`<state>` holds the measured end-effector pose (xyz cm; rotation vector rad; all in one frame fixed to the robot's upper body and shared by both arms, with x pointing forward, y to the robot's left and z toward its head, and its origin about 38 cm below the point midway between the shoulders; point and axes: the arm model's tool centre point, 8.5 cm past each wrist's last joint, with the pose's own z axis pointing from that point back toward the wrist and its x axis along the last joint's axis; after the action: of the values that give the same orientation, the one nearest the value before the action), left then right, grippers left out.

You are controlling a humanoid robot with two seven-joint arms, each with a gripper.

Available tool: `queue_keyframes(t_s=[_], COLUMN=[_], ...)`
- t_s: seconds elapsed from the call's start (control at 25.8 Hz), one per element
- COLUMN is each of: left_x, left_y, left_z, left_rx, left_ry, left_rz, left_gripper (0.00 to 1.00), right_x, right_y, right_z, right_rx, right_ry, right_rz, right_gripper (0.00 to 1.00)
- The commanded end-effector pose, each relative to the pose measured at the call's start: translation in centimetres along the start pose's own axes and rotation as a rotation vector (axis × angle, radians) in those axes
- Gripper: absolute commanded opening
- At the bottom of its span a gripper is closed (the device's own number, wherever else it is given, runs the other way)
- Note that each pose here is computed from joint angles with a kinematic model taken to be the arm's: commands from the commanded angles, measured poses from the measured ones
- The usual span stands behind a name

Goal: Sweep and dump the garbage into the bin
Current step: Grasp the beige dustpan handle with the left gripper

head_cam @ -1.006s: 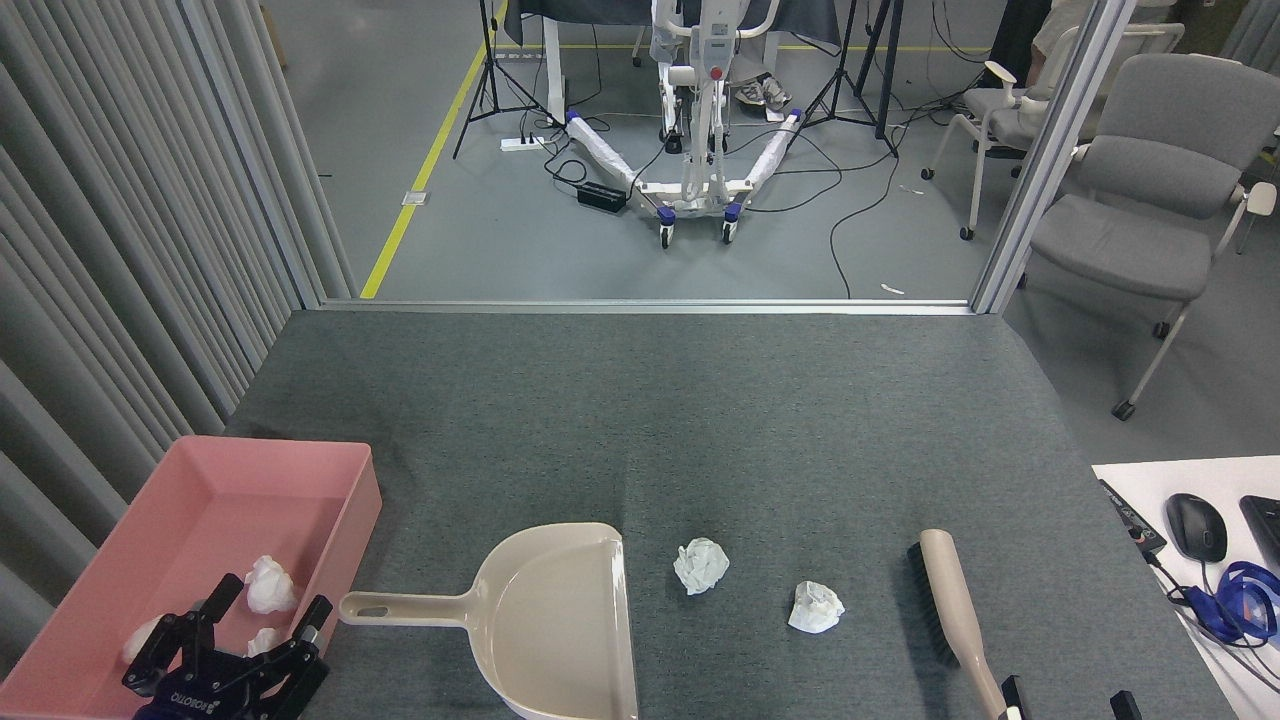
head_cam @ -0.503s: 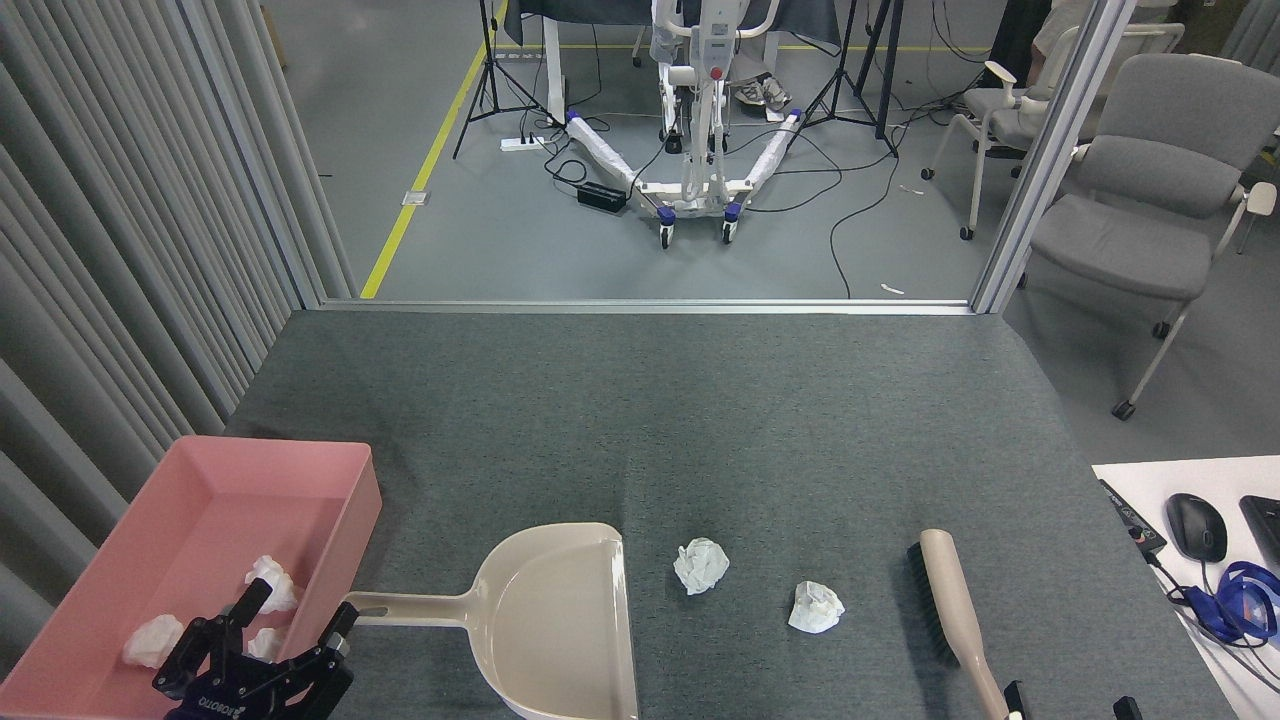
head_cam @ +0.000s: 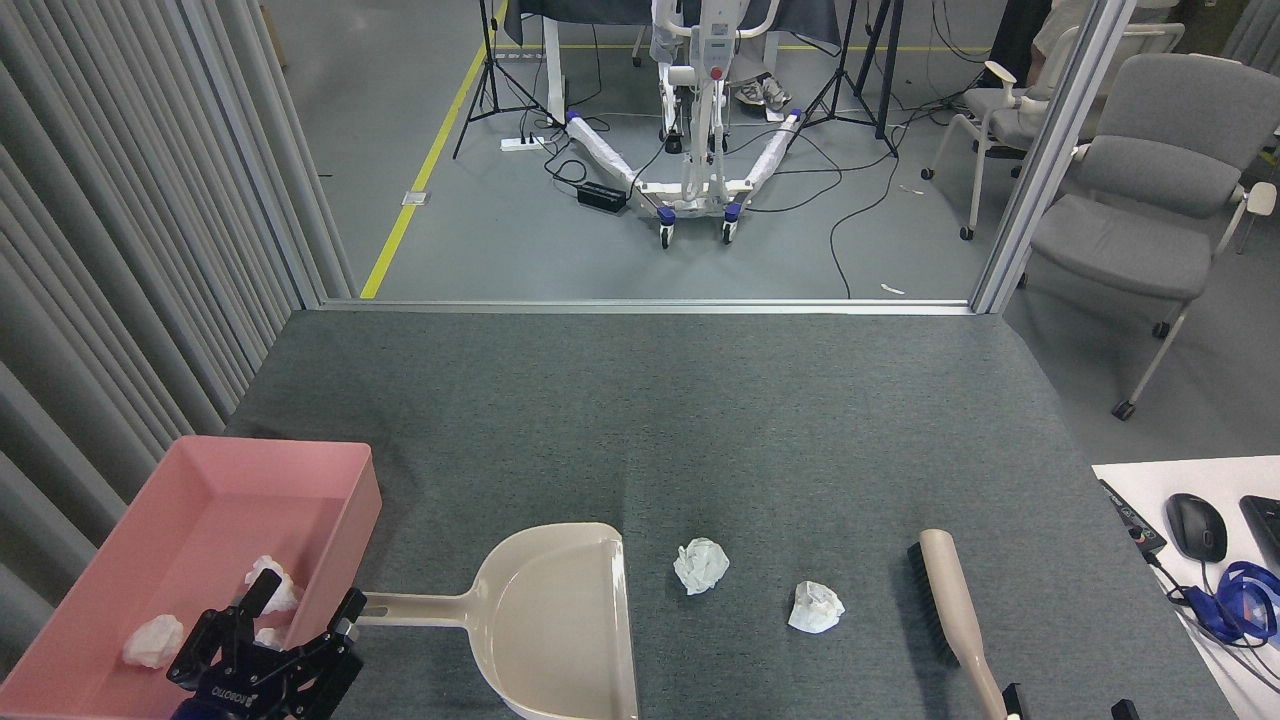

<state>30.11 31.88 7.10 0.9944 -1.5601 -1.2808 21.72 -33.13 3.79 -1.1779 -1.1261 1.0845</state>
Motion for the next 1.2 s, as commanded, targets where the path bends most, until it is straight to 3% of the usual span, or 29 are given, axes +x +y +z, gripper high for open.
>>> queue_keyframes(t_s=[0.0,1.16], left_x=[0.0,0.7], left_y=[-0.1,-0.4], left_z=[0.0,-0.7], left_rx=[-0.005,-0.010], left_ry=[0.001,-0.007], left_rz=[0.003,-0.047], left_gripper=[0.99,0.99], right_x=[0.1,0.7], right_y=[0.0,0.3], right_z=[0.0,0.1], right_rx=[-0.004,-0.003], right_ry=[-0.001,0.005], right_rz=[-0.002,-0.026], right_gripper=[0.98,0.98])
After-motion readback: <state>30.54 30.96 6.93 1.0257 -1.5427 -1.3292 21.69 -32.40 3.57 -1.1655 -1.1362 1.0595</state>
